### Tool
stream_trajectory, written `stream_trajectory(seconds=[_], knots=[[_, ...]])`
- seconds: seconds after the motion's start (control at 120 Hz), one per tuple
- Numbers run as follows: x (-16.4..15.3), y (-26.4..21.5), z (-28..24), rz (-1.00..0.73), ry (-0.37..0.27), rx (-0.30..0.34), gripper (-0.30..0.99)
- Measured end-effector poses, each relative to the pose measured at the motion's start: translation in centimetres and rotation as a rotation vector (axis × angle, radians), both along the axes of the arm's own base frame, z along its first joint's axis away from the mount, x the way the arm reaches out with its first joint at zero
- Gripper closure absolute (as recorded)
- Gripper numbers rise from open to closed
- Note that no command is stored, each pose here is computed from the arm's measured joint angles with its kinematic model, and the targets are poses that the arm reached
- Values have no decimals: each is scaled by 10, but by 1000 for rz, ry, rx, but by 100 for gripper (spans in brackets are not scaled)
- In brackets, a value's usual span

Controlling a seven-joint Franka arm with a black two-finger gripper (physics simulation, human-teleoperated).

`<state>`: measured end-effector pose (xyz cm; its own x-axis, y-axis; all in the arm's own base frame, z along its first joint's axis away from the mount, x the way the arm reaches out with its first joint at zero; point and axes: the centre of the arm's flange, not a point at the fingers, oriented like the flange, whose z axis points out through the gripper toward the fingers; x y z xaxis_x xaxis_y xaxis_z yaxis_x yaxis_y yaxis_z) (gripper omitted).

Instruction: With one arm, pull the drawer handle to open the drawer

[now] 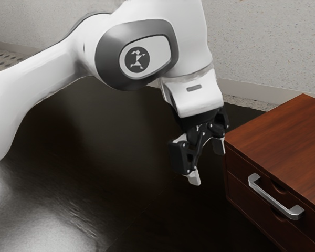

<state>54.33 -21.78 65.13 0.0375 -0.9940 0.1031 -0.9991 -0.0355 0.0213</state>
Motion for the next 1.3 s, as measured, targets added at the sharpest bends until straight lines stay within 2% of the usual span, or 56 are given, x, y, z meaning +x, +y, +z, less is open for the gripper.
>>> stream_trajectory(seconds=[0.433,0.925,1.3], knots=[[11,-38,-43,-149,-20,-17,0],[5,-61,-60,-208,-186,-63,0],[6,-62,-87,-220,-187,-60,-2]])
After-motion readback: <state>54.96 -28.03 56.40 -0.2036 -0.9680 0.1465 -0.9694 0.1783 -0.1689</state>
